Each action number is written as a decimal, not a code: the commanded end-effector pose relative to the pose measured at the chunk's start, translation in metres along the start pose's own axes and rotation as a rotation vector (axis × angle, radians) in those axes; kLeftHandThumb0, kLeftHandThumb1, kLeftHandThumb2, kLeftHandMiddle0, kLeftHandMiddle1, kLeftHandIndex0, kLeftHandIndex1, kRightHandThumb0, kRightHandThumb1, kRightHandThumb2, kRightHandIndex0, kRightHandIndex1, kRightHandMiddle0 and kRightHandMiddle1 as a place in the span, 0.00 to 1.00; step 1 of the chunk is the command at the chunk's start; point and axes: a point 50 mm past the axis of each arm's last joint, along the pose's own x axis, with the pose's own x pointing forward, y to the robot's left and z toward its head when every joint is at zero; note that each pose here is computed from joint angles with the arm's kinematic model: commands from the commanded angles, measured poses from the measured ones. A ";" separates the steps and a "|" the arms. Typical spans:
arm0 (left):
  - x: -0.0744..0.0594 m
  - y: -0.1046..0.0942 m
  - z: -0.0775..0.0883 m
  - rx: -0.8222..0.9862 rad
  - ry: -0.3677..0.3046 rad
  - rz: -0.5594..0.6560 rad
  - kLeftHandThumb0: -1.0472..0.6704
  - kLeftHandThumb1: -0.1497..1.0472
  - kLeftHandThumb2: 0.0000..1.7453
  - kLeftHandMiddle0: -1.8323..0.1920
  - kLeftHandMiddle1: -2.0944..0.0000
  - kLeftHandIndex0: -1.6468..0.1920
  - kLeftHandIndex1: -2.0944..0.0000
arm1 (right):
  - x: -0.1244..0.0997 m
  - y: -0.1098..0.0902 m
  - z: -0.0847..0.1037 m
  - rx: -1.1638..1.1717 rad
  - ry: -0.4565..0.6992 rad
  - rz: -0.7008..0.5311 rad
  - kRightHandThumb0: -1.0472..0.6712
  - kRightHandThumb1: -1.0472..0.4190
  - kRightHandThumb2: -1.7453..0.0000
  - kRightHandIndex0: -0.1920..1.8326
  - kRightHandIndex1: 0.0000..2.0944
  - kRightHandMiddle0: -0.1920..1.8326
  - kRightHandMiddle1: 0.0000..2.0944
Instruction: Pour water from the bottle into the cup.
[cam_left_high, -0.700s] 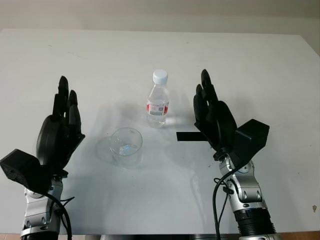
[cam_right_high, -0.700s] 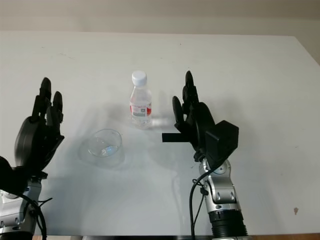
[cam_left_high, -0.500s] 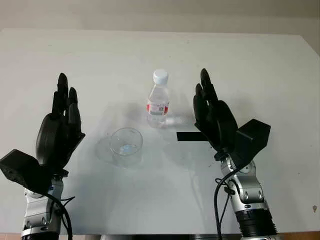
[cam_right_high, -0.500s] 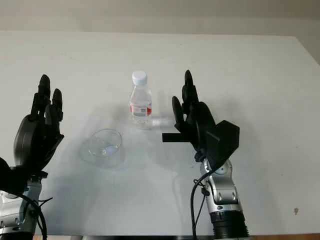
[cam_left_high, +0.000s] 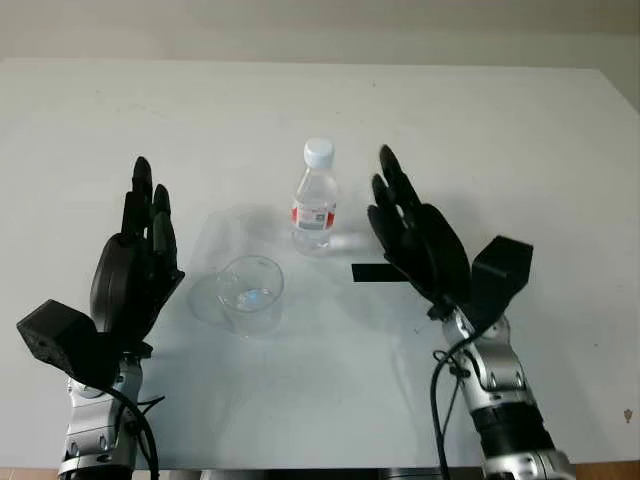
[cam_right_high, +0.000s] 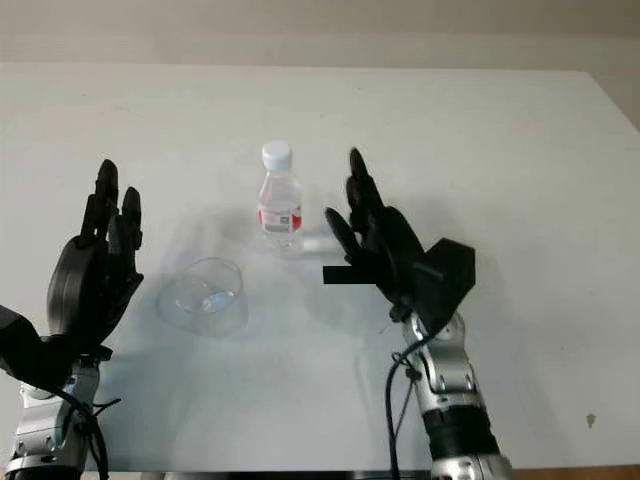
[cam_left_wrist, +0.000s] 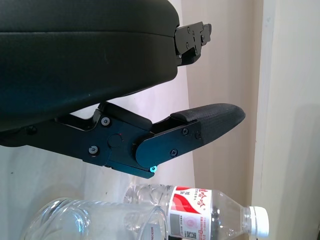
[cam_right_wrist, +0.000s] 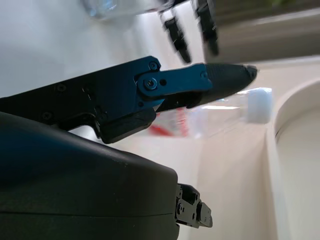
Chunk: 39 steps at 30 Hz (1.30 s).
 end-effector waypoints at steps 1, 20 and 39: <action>0.007 -0.002 0.003 -0.001 -0.013 -0.004 0.18 1.00 0.43 1.00 1.00 1.00 1.00 | 0.018 0.005 0.014 -0.011 -0.026 0.036 0.09 0.02 0.95 0.00 0.00 0.00 0.00; 0.010 -0.002 0.002 -0.012 -0.011 0.007 0.17 1.00 0.41 1.00 1.00 1.00 1.00 | 0.071 0.016 0.015 -0.066 0.029 0.099 0.05 0.05 0.97 0.00 0.00 0.00 0.00; 0.007 0.001 0.001 -0.005 -0.007 0.020 0.17 1.00 0.40 1.00 1.00 1.00 1.00 | 0.064 0.012 -0.004 -0.046 0.092 0.179 0.08 0.09 0.97 0.00 0.00 0.00 0.00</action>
